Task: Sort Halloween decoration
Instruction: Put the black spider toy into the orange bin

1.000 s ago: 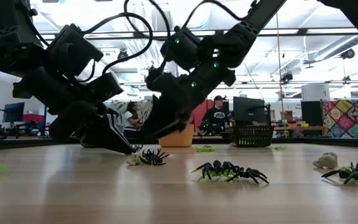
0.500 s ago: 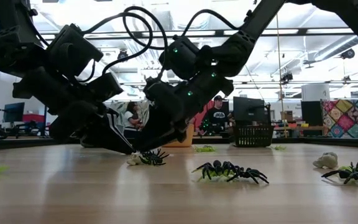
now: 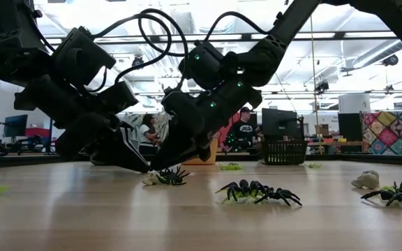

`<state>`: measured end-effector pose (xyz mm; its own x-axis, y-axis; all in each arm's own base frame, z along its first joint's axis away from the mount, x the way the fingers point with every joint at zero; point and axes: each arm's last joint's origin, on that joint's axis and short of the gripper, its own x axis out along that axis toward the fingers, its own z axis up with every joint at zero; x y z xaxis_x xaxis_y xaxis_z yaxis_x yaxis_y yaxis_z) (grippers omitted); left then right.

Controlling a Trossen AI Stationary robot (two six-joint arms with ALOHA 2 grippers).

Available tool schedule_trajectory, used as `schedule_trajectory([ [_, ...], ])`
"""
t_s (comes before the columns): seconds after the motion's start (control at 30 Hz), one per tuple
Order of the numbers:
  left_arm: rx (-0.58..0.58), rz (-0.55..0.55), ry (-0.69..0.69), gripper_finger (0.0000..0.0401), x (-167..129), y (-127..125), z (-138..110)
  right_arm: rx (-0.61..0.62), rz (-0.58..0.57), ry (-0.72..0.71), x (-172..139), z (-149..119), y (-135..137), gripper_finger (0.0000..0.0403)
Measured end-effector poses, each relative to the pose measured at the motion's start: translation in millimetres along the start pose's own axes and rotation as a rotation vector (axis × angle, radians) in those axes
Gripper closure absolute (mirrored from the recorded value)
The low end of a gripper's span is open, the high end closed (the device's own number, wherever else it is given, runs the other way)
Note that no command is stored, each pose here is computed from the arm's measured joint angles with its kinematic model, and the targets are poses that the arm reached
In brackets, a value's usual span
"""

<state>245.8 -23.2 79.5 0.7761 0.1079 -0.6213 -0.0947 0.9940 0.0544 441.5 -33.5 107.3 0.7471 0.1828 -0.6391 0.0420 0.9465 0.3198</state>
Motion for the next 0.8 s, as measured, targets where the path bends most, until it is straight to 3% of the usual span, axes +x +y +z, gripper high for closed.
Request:
schedule_trajectory([
  [0.27, -0.016, 0.0, -0.007, 0.0396, -1.4, 0.2, 1.8, 0.002, 0.007, 0.0, -0.4, 0.4, -1.4, 0.0372],
  [0.8, -0.003, 0.007, 0.068, 0.0328, -23.8, 4.2, 7.9, 0.009, -0.001, -0.03, -18.4, 15.3, -3.0, 0.0372],
])
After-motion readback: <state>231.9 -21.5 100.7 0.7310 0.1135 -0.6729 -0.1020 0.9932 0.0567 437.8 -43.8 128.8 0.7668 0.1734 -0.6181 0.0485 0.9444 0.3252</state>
